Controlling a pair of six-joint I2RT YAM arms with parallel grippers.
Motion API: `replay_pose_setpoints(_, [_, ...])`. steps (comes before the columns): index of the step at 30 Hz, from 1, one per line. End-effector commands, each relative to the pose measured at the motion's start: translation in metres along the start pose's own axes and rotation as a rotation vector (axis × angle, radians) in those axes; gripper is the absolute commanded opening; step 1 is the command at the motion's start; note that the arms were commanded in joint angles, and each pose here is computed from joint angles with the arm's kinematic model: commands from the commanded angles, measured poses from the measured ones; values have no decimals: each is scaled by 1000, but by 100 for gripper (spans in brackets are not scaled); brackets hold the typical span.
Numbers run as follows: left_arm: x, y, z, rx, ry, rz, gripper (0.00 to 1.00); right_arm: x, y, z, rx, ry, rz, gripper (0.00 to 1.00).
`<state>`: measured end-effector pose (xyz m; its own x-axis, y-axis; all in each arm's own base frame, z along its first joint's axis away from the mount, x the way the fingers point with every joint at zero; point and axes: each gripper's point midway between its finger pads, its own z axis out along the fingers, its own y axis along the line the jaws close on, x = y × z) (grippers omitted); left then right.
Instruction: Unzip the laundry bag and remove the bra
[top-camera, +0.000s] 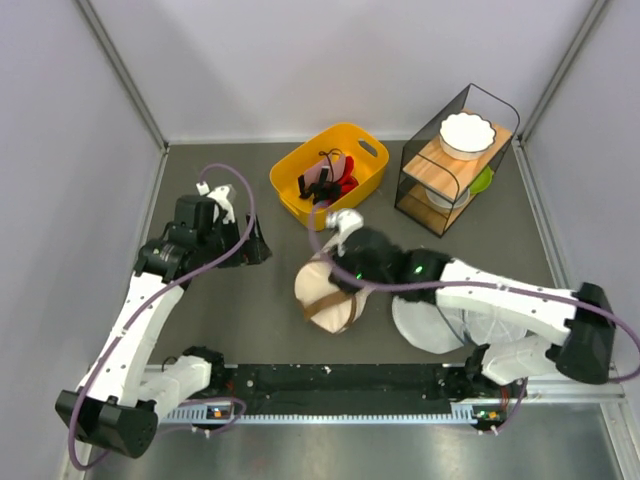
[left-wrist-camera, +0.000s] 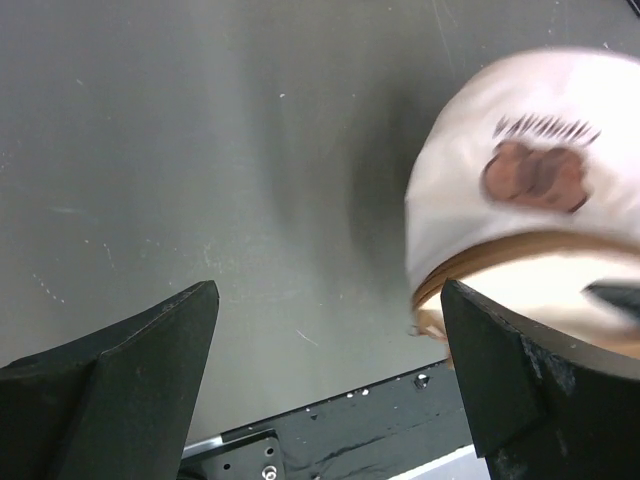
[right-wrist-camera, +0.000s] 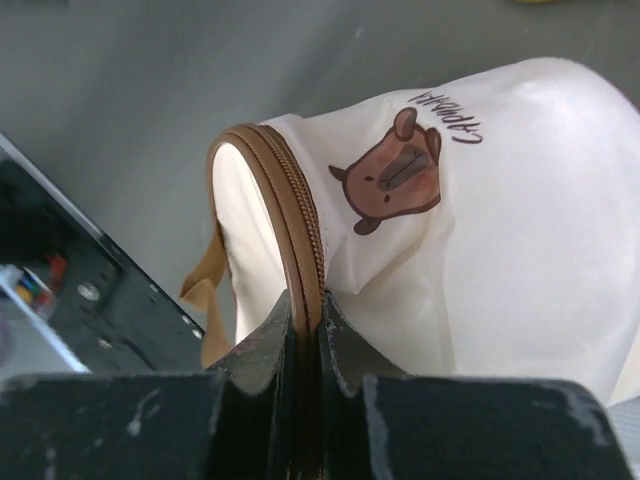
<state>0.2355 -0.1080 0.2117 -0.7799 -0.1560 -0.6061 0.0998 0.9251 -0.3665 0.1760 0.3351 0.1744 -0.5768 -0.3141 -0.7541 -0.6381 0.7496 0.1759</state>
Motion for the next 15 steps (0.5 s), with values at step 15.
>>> replay_pose_setpoints(15, [22, -120, -63, 873, -144, 259, 98, -113, 24, -108, -687, -220, 331, 0])
